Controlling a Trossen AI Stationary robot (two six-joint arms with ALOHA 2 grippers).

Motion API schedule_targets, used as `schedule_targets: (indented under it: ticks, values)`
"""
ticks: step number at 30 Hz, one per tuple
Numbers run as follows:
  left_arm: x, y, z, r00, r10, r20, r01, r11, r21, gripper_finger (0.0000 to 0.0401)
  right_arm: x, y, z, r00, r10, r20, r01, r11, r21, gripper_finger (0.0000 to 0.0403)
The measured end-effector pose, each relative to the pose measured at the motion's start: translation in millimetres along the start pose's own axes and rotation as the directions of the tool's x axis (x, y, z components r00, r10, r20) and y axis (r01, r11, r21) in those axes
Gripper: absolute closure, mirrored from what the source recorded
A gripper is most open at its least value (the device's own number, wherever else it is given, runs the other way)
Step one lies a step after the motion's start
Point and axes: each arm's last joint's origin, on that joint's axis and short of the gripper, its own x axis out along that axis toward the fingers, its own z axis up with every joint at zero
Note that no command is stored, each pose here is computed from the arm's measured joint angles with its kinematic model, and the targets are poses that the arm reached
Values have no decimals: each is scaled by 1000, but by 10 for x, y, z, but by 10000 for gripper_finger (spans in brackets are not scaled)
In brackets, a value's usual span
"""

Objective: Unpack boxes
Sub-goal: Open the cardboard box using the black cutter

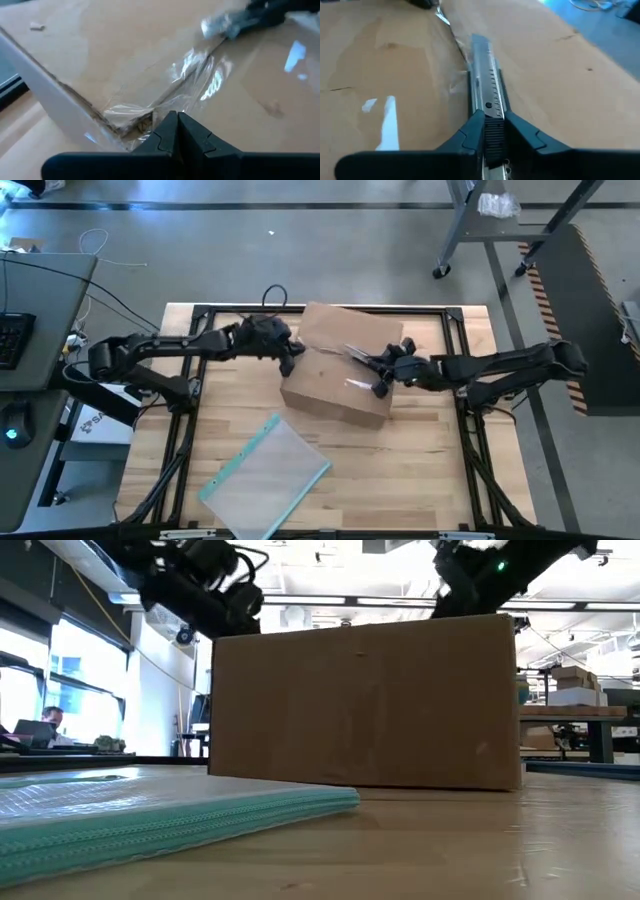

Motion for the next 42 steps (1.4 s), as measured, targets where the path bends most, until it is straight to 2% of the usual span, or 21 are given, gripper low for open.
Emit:
schedule_targets:
  ticks: [2, 5, 9, 14, 18, 23, 25, 30, 32, 34, 36, 40, 42]
  values:
    - [-83, -73, 10, 999, 33, 27, -33, 999, 7, 401, -106, -16, 74, 997, 35, 63, -35, 999, 6, 362]
    - [-215, -169, 32, 998, 31, 61, -32, 999, 23, 401, -261, -17, 161, 985, 84, 149, -88, 996, 25, 364]
    - [-423, -321, 113, 989, -32, 147, 21, 997, 78, 401, -366, 62, 231, 959, 159, 232, -172, 984, 36, 364]
    - [-648, -508, 158, 966, -137, 220, 89, 972, 215, 401, -359, 335, 271, 908, 274, 318, -278, 960, -33, 364]
    - [-741, -645, 177, 931, -274, 240, 186, 925, 333, 377, -337, 611, 353, 812, 345, 471, -342, 935, -97, 364]
    - [-758, -825, 241, 854, -415, 313, 279, 874, 397, 292, -218, 909, 390, 651, 405, 643, -391, 904, -174, 364]
    - [-747, -895, 268, 822, -446, 353, 288, 862, 418, 255, -144, 1001, 399, 618, 403, 675, -388, 903, -184, 364]
    - [-709, -1040, 332, 734, -515, 443, 316, 836, 449, 180, 35, 1230, 460, 622, 400, 673, -349, 911, -218, 364]
    - [-686, -1079, 328, 704, -561, 435, 352, 808, 474, 164, 74, 1300, 515, 618, 395, 680, -335, 914, -227, 364]
    - [-683, -1115, 327, 675, -598, 432, 383, 784, 488, 156, 90, 1357, 558, 613, 397, 683, -329, 914, -235, 364]
    - [-686, -1133, 314, 666, -621, 413, 405, 766, 499, 154, 103, 1391, 585, 615, 401, 679, -322, 914, -248, 364]
    - [-717, -1178, 291, 631, -679, 375, 458, 716, 527, 153, 98, 1411, 575, 639, 382, 668, -296, 923, -245, 364]
    - [-748, -1182, 299, 622, -684, 380, 459, 712, 531, 153, 92, 1418, 562, 651, 369, 664, -272, 929, -249, 364]
